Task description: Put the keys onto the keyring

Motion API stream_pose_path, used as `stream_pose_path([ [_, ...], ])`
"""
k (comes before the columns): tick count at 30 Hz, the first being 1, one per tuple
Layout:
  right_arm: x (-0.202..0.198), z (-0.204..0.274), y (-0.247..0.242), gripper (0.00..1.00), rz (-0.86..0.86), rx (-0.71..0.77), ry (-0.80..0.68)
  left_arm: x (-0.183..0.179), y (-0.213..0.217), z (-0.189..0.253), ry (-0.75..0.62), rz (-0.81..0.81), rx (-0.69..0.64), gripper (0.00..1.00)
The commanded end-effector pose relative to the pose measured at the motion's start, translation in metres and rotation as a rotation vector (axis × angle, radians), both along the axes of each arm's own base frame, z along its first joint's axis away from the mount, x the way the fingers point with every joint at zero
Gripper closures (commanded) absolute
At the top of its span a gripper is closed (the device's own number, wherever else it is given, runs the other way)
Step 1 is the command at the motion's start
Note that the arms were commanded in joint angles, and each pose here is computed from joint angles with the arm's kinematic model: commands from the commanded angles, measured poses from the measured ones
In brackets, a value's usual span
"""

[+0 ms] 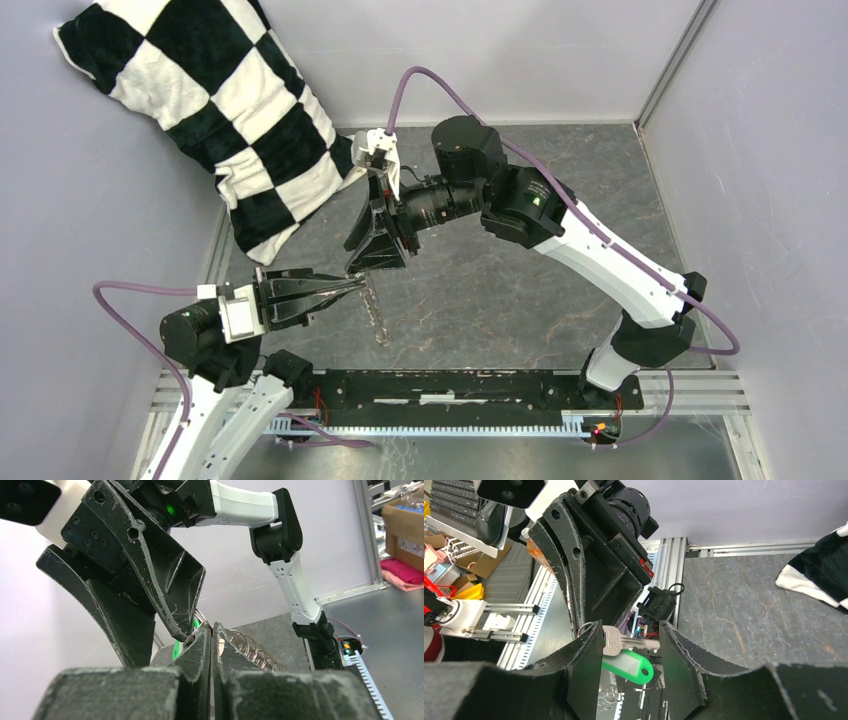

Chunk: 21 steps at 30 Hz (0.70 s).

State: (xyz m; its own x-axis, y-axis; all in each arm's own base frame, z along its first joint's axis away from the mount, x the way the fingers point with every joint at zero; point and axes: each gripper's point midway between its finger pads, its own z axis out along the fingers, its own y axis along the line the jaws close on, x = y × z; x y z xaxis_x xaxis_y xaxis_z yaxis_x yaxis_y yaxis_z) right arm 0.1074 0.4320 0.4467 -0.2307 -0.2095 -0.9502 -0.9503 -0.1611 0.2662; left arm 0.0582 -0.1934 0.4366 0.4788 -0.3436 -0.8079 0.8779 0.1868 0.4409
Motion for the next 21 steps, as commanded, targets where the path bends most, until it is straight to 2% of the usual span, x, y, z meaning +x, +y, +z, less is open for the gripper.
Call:
stream_pose_path([
  [1,0.077,-0.036,0.018,0.51,-0.293,-0.075,-0.015,-0.048,0.015,0.036,-0.300,-0.034,-0.058,0.98],
  [6,0.075,-0.035,0.019,0.47,-0.293,-0.069,0.017,-0.045,0.015,0.035,-0.301,-0.026,-0.060,0.98],
  [8,0.073,-0.030,0.019,0.37,-0.289,-0.060,0.024,-0.045,0.015,0.036,-0.303,-0.027,-0.061,0.98],
  [9,0.073,-0.026,0.019,0.36,-0.288,-0.055,0.024,-0.046,0.015,0.036,-0.304,-0.028,-0.061,0.98],
  [21,0.089,-0.013,0.008,0.36,-0.410,-0.030,0.021,-0.048,0.015,0.036,-0.316,-0.034,-0.063,0.98],
])
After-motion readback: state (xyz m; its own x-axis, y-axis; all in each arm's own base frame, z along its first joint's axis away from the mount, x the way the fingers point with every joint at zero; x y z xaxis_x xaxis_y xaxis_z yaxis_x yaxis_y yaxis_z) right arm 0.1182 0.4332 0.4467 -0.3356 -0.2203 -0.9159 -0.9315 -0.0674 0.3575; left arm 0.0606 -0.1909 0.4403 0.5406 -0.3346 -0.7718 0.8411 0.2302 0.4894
